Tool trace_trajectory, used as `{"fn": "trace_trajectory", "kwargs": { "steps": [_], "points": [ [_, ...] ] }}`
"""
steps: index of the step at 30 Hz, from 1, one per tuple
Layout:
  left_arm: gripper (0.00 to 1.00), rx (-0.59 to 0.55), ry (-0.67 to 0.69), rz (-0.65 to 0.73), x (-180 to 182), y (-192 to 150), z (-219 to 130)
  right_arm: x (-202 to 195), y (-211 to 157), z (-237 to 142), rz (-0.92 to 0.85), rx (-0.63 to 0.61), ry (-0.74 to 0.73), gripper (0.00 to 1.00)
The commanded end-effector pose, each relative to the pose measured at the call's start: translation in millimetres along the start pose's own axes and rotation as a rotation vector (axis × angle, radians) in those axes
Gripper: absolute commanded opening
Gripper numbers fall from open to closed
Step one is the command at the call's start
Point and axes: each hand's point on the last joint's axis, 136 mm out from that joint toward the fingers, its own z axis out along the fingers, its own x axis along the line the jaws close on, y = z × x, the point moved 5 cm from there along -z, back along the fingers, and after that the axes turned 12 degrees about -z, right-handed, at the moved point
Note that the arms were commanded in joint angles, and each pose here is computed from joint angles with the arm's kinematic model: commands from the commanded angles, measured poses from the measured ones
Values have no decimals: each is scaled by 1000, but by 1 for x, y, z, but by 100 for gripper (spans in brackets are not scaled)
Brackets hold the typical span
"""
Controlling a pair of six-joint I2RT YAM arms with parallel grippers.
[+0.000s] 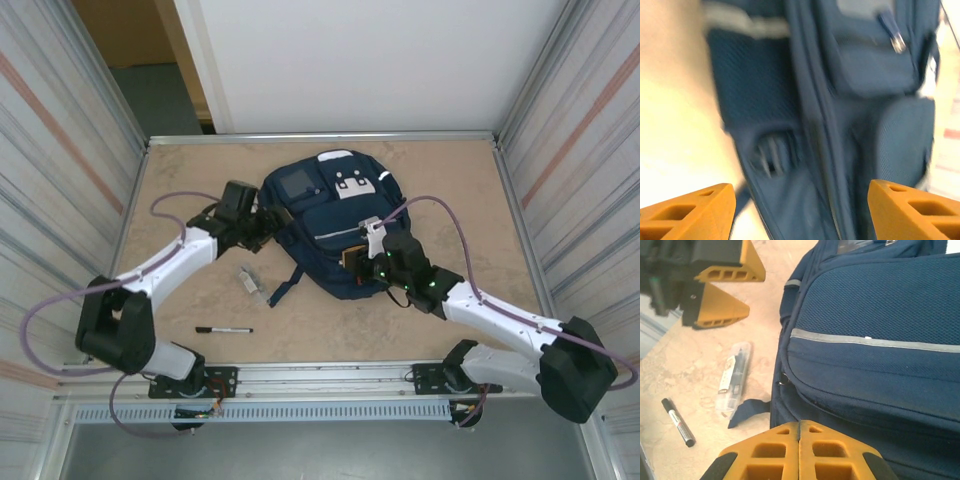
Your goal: Pack the student bag
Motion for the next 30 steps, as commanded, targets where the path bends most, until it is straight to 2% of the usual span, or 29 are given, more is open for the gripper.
{"fn": "trace_trajectory", "kwargs": {
  "steps": [1, 8, 15, 18, 22, 24, 27, 30],
  "points": [
    [69, -41, 11, -87, 13, -17, 2, 21, 37, 3, -39, -120, 87, 0],
    [70, -38, -78, -89, -14, -52, 5, 38, 35, 22, -48, -93, 146, 0],
    [68, -59, -82, -110, -20, -59, 14, 48, 28, 34, -39, -67, 168, 0],
    [63, -85, -82, -117, -16, -63, 18, 48, 25, 37, -24, -62, 166, 0],
    [50, -128, -80, -111, -11, -59, 25, 47, 21, 40, -12, -46, 160, 0],
    [54, -153, -97, -101, -13, -53, 29, 48, 21, 38, 0, -49, 167, 0],
    [63, -84, -99, -110, -19, -37, 31, 52, 23, 36, 11, -59, 187, 0],
    [66, -99, -103, -97, -21, -36, 16, 52, 22, 38, 26, -53, 181, 0]
  ]
}}
